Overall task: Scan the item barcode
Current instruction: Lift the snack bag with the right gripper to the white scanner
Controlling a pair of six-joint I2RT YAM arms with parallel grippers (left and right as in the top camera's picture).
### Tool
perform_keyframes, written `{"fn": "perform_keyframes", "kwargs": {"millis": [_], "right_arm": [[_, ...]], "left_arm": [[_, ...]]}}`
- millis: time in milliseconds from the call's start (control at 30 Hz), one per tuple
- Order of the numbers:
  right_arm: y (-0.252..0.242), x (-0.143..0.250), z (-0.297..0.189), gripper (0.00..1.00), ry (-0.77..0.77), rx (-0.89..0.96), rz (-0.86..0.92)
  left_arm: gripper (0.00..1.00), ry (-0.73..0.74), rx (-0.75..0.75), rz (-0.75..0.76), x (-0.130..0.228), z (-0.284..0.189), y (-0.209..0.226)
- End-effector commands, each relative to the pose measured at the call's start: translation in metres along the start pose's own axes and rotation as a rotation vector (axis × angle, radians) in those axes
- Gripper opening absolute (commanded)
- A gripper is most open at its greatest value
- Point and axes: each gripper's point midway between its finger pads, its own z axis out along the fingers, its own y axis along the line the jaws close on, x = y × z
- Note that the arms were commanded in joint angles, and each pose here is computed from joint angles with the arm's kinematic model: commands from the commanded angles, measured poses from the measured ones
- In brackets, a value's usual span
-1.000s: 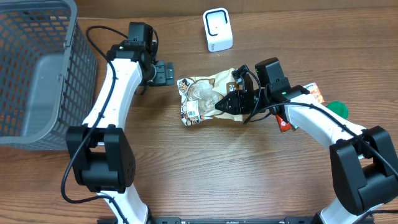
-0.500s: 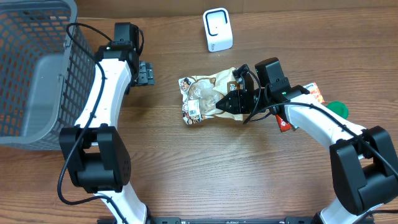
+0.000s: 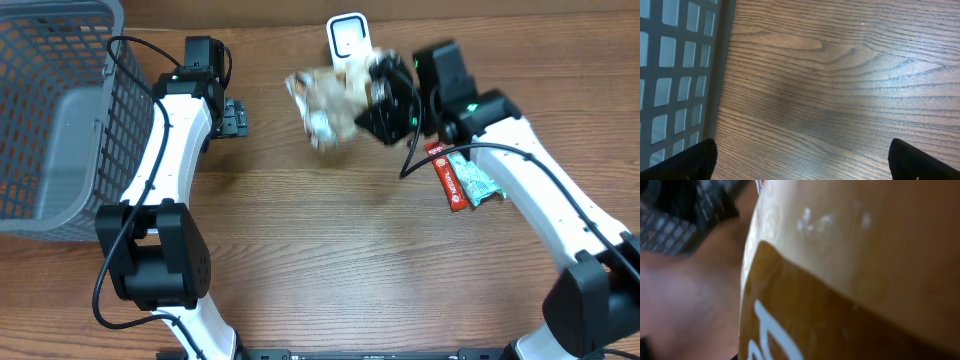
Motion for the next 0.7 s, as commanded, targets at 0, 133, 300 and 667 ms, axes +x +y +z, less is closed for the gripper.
{"fn": "perform_keyframes", "kwargs": {"millis": [0, 133, 300, 667], "right_arm": [[0.002, -0.062, -0.045, 0.03, -0.144, 0.143, -0.250], [-0.001, -0.101, -0.068, 0.03, -0.240, 0.245, -0.424], [-0.020, -0.120, -0.068, 0.04, -0.281, 0.375, -0.560], [-0.080, -0.119, -0.020, 0.04, -0.213, 0.583, -0.622]], "left_arm": [[1.00, -0.037, -0.010, -0.026, -0.009, -0.011, 0.005], [1.00, -0.037, -0.010, -0.026, -0.009, -0.011, 0.005], [1.00, -0.037, -0.010, -0.026, -0.009, -0.011, 0.005], [1.00, -0.037, -0.010, -0.026, -0.009, -0.011, 0.005]]}}
